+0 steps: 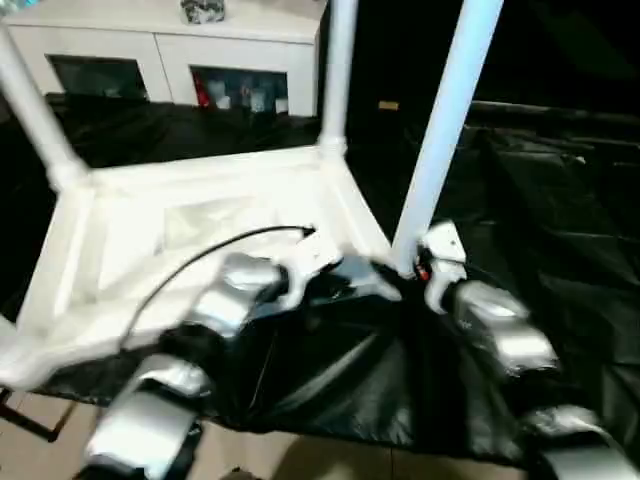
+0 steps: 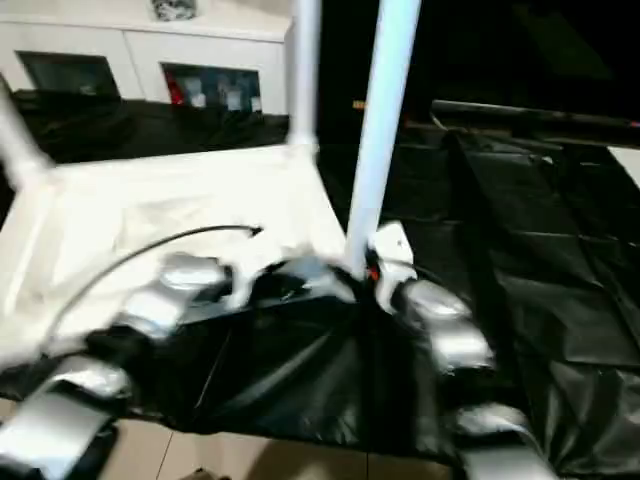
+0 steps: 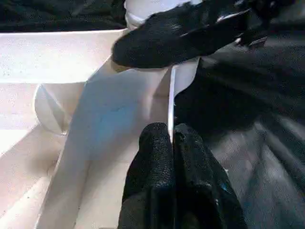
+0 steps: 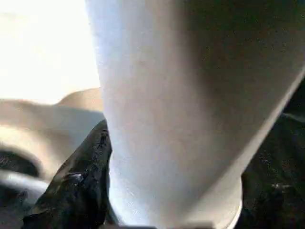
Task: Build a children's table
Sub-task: Rotate leg to tighten
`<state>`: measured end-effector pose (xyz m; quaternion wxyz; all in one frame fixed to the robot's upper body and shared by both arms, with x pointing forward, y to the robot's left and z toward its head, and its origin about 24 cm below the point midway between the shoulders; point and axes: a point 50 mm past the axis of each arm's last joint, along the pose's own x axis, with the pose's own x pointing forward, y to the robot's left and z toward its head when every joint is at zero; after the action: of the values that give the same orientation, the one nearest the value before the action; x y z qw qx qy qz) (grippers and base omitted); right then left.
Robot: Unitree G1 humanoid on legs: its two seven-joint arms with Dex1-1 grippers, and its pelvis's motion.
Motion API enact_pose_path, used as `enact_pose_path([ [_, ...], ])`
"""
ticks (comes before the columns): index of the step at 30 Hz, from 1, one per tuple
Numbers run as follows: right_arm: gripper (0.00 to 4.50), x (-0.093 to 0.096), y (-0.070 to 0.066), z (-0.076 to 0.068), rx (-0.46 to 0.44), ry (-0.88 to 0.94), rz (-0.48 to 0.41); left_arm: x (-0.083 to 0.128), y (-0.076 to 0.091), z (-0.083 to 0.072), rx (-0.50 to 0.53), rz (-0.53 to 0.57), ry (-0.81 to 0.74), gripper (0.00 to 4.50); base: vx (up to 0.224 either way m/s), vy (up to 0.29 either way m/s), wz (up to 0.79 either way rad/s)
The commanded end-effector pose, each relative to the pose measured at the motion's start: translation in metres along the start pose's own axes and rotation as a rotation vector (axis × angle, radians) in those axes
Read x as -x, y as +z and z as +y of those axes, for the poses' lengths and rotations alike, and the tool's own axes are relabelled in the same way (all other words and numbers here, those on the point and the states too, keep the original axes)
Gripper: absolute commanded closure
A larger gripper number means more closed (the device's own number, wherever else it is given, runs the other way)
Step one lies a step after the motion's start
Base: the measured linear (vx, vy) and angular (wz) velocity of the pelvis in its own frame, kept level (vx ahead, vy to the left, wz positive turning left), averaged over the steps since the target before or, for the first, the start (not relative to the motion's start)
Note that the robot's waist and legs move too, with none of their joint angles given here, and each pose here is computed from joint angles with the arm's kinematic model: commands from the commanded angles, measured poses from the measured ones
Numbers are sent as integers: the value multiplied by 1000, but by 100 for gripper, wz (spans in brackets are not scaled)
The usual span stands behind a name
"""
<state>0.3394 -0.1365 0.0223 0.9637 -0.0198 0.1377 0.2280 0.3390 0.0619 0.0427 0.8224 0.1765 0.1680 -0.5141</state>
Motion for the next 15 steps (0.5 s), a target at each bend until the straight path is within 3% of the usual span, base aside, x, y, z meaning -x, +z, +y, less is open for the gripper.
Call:
enact_pose_path([
  [1, 173, -13, -25, 43, 6, 90, 105, -19, 24, -6, -7, -80, 75, 450, 0, 0, 0],
  [3, 173, -16, -21, 47, 4, 98, 73, -22, 26, -8, -8, -89, 71, 450, 0, 0, 0],
  [5, 118, -18, -17, 48, 0, 102, 46, -23, 28, -11, -22, -91, 54, 450, 0, 0, 0],
  [10, 65, -18, -9, 43, -2, 119, 1, -24, 28, -14, -33, -98, 8, 450, 0, 0, 0],
  [13, 58, -16, -6, 41, 7, 167, -21, -22, 25, -15, -34, -104, -32, 450, 0, 0, 0],
  [15, 58, -8, -5, 39, 56, 322, -33, -12, 19, -16, -42, -119, -115, 450, 0, 0, 0],
])
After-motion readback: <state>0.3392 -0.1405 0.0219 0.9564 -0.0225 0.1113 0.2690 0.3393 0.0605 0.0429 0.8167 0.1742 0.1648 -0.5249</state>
